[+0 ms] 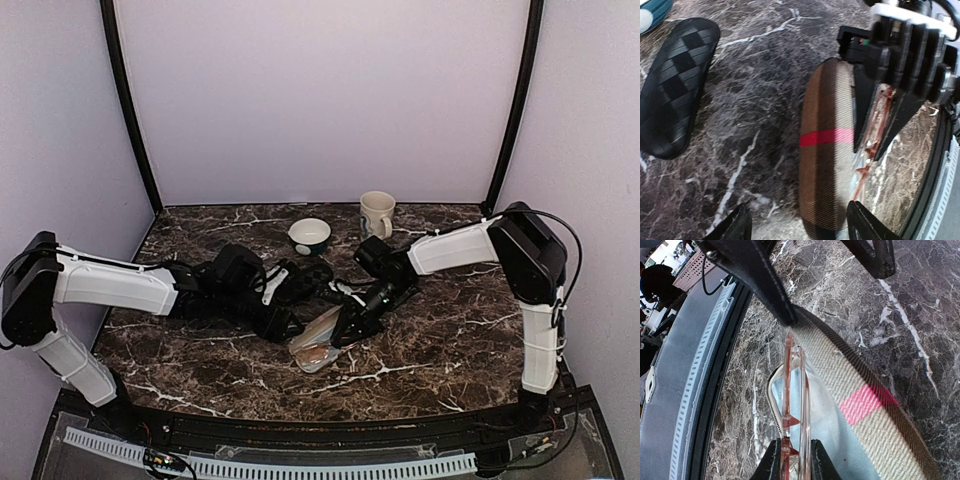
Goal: Organize the sunglasses
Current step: Hold the opened sunglasses case at the center of the board.
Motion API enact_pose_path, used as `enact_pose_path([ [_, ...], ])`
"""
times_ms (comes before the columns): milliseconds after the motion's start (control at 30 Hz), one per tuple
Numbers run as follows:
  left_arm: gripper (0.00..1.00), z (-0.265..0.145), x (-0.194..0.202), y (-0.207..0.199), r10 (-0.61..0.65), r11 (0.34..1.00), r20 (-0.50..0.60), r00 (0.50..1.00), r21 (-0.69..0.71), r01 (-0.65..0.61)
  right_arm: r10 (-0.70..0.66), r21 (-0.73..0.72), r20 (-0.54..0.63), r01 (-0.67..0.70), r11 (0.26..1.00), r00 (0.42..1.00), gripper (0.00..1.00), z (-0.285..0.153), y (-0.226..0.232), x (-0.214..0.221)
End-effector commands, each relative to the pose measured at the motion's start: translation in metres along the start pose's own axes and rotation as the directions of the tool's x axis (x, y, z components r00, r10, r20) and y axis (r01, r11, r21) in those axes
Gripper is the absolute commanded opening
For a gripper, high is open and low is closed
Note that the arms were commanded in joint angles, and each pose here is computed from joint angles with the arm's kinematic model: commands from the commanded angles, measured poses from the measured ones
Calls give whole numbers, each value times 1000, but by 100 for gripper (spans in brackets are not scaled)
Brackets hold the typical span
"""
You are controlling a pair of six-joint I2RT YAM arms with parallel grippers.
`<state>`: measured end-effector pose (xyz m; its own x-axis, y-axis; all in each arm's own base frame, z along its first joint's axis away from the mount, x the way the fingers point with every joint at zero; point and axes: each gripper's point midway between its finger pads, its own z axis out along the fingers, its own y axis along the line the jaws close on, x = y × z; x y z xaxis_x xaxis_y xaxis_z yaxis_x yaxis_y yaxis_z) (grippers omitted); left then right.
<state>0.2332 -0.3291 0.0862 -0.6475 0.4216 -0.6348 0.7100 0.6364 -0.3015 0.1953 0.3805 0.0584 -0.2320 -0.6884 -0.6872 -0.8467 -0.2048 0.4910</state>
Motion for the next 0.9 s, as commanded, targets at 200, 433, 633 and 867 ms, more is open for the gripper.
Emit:
enact_pose_path([
  [200,63,-2,-18,-24,-21,992,44,999,124,15,-9,28,17,8,1000,1000,17,-5,3,-4],
  [433,53,4,-14,-26,-20,989,27,999,144,16,-9,39,32,7,999,999,17,-7,4,-6],
  [633,40,9,-13,-27,-2,989,21,1000,151,-1,-4,44,39,2,999,999,17,-8,6,-7],
  [867,32,13,-17,-28,15,987,17,1000,160,-17,-1,46,41,-1,999,999,17,-8,6,-6],
])
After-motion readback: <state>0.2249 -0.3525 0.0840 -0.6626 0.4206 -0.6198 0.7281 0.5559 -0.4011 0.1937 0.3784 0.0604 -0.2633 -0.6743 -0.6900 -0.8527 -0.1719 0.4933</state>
